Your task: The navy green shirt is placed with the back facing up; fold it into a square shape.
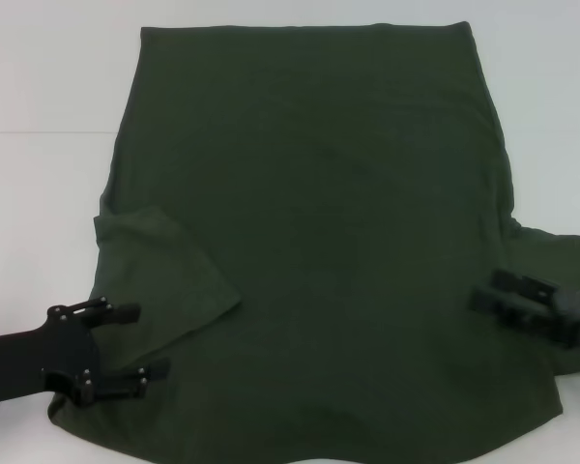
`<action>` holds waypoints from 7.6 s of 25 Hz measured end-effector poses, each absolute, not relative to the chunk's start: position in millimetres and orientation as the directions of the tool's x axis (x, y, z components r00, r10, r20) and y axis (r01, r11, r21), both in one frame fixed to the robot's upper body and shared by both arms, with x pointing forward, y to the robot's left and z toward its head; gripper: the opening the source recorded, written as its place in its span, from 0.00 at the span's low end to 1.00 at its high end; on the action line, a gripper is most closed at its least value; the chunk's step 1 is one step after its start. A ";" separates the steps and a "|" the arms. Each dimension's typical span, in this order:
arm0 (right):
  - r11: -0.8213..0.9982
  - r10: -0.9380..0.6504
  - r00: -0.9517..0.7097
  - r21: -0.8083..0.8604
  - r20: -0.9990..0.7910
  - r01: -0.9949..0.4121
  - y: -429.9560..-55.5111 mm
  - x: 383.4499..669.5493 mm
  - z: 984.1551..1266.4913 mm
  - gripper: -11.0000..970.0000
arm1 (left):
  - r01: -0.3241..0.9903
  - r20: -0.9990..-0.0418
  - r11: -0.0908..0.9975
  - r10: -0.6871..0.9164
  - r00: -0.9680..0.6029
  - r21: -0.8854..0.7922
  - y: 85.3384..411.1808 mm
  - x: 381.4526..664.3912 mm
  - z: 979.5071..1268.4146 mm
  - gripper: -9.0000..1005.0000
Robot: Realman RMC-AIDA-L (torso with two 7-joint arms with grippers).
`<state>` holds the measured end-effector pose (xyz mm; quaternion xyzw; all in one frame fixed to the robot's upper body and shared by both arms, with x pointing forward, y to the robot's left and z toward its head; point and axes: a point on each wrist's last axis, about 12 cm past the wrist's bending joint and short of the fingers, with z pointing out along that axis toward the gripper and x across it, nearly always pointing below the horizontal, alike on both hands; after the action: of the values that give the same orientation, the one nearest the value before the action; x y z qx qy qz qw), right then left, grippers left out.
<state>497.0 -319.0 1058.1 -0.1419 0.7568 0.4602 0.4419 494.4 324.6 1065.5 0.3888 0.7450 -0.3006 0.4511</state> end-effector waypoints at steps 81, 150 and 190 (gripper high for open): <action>0.804 0.313 -0.937 0.568 -0.154 0.175 -371.3 563.5 1093.3 0.94 | 0.868 -0.907 0.492 0.331 -0.260 -0.070 319.1 502.5 1069.7 0.85; 0.823 0.273 -0.952 0.546 -0.141 0.155 -381.5 559.7 1102.2 0.66 | 0.855 -0.902 0.513 0.327 -0.280 -0.079 322.5 499.9 1066.9 0.84; 0.856 0.263 -0.949 0.497 -0.175 0.145 -388.0 560.4 1102.4 0.66 | 0.852 -0.902 0.517 0.328 -0.282 -0.079 321.5 500.7 1066.2 0.84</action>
<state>560.4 -388.0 1102.4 0.1067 0.9558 0.2466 0.1193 500.7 321.5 1066.2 0.3957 0.7457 -0.2914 0.4499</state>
